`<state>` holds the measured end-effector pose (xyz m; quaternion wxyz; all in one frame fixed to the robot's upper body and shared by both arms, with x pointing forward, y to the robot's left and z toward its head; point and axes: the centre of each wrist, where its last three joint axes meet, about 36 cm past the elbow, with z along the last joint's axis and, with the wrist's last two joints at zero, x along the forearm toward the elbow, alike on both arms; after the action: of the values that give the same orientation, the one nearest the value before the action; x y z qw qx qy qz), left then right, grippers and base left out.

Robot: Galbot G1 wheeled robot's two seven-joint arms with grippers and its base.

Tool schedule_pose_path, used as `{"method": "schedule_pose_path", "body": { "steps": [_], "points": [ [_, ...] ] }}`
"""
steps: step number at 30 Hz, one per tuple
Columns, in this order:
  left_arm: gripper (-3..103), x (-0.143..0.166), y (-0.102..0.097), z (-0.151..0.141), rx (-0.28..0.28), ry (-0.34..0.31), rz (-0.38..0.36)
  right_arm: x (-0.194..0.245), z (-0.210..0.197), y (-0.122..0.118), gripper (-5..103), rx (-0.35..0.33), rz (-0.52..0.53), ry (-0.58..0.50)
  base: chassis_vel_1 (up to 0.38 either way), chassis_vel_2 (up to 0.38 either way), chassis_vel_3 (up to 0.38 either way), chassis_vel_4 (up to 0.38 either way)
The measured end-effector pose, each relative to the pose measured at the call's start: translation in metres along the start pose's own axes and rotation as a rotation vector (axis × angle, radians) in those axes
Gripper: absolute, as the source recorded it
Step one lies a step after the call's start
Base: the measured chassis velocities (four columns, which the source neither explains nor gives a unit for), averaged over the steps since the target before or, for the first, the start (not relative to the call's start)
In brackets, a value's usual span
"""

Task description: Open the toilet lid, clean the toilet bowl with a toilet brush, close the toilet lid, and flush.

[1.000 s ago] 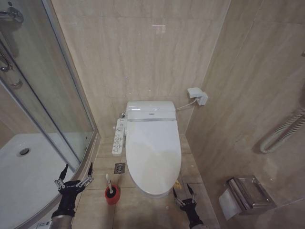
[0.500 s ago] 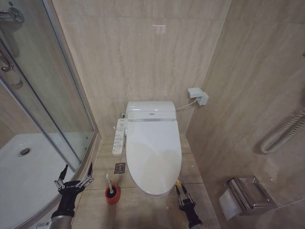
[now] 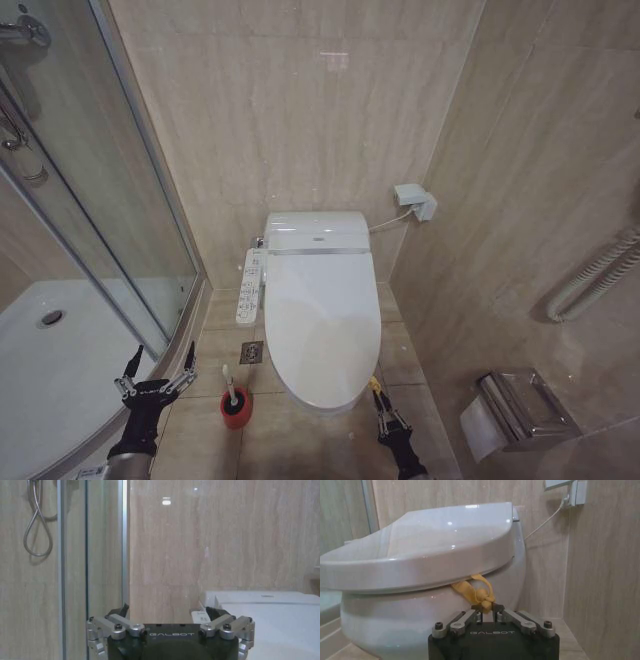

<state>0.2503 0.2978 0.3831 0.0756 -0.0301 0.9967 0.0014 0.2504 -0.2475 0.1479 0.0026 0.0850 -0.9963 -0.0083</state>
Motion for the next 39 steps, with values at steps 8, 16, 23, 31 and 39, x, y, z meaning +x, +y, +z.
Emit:
{"method": "schedule_pose_path", "body": {
  "steps": [8,16,23,31,39],
  "points": [
    [100,-0.001,0.002,-0.001,-0.004,-0.005,-0.001,0.009,-0.017,0.003,13,-0.022,0.016,-0.046,0.0,0.0,0.0,0.0],
    [100,-0.004,0.003,0.003,-0.004,-0.006,-0.006,0.018,-0.03,0.006,13,-0.045,0.061,-0.093,0.0,0.0,0.0,0.0],
    [100,-0.007,0.008,0.006,-0.01,-0.005,-0.018,0.011,-0.058,0.013,13,-0.076,0.115,-0.186,0.0,0.0,0.0,0.0],
    [100,-0.012,0.014,0.01,-0.013,-0.003,-0.025,-0.008,-0.093,0.015,13,-0.083,0.125,-0.286,0.0,0.0,0.0,0.0],
    [100,-0.017,0.02,0.017,-0.018,0.007,-0.032,-0.028,-0.141,0.015,13,-0.098,0.121,-0.383,0.0,0.0,0.0,0.0]
  ]
}}
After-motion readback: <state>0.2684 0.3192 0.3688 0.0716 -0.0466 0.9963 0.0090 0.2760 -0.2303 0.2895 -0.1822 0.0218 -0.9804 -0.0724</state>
